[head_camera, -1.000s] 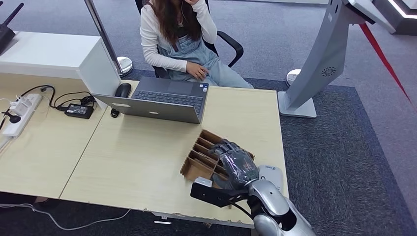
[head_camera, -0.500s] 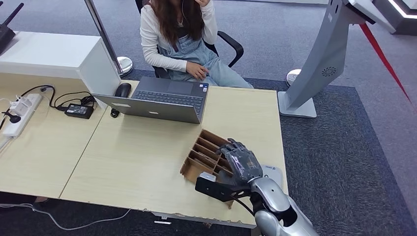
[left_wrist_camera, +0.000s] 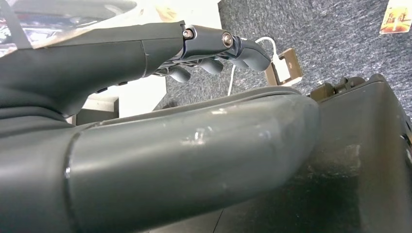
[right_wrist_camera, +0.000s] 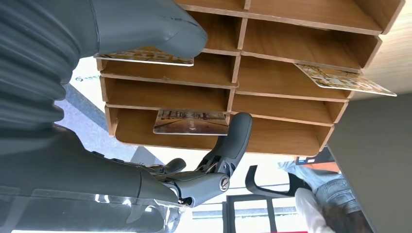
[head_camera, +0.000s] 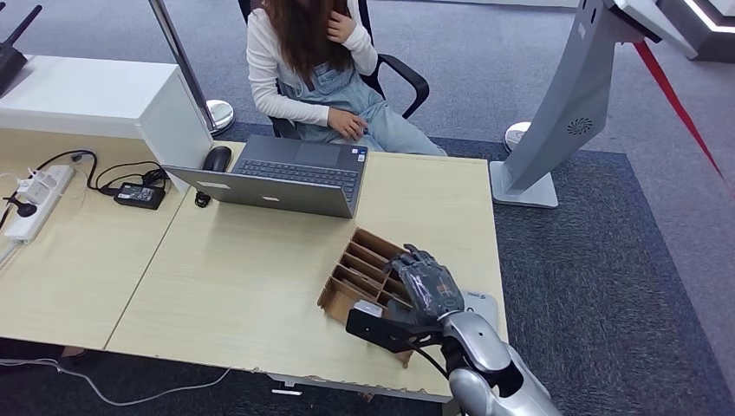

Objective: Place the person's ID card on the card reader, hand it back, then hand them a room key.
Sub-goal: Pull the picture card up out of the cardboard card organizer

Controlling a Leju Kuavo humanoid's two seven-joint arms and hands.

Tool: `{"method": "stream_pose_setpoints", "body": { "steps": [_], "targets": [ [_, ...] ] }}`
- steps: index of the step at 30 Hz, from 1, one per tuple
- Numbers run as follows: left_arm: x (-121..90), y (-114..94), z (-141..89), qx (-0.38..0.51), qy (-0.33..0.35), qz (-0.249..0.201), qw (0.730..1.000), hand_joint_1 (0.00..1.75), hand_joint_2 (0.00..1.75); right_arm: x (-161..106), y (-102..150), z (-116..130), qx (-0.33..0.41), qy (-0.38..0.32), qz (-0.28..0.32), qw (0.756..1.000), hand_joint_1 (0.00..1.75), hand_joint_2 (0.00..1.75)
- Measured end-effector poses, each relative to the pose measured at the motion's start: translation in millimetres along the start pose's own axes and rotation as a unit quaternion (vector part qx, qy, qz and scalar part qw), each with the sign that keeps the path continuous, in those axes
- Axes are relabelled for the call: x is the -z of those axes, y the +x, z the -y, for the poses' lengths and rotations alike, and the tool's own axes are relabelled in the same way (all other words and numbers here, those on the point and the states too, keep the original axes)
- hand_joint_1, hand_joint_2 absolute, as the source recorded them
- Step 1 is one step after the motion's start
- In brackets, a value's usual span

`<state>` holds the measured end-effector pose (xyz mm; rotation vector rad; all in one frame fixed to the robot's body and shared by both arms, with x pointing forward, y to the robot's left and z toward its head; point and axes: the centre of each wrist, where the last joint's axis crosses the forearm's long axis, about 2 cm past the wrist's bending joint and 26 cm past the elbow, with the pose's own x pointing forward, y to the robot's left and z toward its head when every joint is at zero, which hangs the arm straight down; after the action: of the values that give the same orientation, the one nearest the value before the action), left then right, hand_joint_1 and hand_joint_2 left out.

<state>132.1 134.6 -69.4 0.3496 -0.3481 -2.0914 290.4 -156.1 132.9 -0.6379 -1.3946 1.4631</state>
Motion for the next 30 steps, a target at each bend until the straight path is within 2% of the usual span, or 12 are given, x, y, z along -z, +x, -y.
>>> {"method": "stream_pose_setpoints", "body": {
  "steps": [17, 24, 30],
  "targets": [
    [0.0, 0.0, 0.1, 0.003, 0.001, 0.002, 1.0, 0.0, 0.0, 1.1, -1.3, -0.9, 0.003, -0.002, -0.004, 1.0, 0.65, 1.75],
    [0.0, 0.1, 0.1, 0.004, 0.003, 0.005, 1.0, 0.0, 0.0, -0.8, 2.5, 2.9, 0.023, 0.004, 0.01, 1.0, 0.35, 1.75],
    [0.0, 0.2, 0.1, 0.006, 0.008, 0.011, 1.0, 0.0, 0.0, -6.5, 10.4, 26.2, 0.04, -0.012, 0.029, 0.999, 0.3, 1.75]
  ]
}}
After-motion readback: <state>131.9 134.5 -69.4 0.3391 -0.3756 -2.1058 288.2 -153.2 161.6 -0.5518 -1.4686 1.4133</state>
